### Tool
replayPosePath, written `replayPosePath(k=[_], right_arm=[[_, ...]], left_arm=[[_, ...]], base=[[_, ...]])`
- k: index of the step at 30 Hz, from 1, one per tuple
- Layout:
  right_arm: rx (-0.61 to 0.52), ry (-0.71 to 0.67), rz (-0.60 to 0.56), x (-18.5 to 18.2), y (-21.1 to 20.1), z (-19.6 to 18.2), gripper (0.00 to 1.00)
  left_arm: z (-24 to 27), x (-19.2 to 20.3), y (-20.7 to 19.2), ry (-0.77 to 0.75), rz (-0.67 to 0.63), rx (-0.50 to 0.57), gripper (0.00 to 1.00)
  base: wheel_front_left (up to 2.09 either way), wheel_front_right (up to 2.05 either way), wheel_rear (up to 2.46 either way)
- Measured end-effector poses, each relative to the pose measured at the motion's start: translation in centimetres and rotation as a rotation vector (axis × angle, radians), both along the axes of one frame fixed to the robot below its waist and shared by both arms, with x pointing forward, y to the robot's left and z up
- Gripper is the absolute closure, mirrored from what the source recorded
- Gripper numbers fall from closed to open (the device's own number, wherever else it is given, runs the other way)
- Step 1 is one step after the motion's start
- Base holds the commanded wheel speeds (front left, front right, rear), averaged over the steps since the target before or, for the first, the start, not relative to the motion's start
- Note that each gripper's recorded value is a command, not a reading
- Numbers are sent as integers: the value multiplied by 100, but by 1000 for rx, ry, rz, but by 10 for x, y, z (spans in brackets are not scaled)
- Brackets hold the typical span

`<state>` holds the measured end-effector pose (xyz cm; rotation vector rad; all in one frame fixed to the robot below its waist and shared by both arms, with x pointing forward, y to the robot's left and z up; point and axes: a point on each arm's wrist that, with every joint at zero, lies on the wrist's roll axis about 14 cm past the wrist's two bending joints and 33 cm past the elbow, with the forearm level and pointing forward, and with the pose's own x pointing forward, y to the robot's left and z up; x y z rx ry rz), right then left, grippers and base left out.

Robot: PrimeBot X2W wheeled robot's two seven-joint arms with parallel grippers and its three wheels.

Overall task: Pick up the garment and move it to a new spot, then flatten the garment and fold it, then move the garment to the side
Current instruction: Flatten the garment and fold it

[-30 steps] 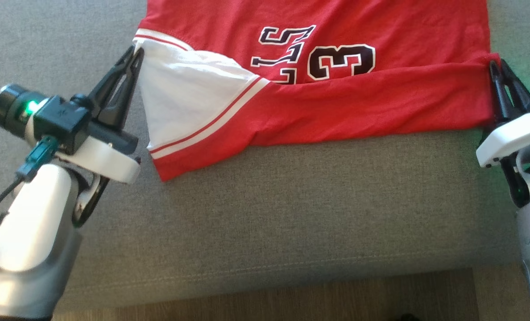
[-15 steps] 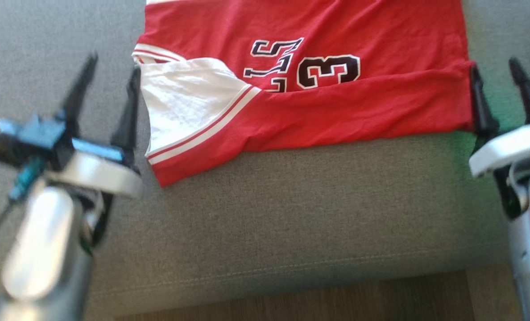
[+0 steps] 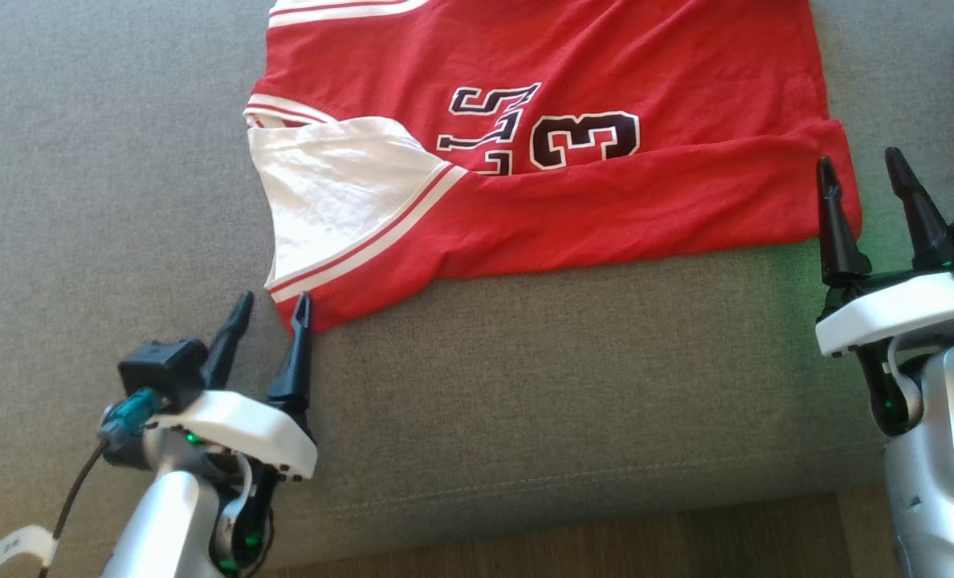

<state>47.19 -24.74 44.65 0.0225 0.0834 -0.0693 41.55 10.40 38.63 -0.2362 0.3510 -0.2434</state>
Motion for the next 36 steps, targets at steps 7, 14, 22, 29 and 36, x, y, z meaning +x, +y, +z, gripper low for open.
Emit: replayPosePath(k=[7, 14, 22, 29, 36], right_arm=[[3, 10, -1, 0, 1, -1, 0], [20, 129, 19, -8, 6, -19, 0], [55, 296, 11, -31, 5, -48, 0], [43, 331, -31, -33, -8, -51, 0], [53, 407, -46, -28, -9, -66, 1]], left_arm=[[-18, -8, -9, 101, -28, -12, 0], [-20, -6, -17, 120, -56, -8, 73], [-10, -10, -14, 98, -67, 4, 100], [-1, -9, -5, 75, -72, 30, 100], [-2, -7, -2, 69, -85, 57, 100]], base=[[0, 0, 0], [0, 0, 0], [0, 0, 0], [0, 0, 0], [0, 0, 0]])
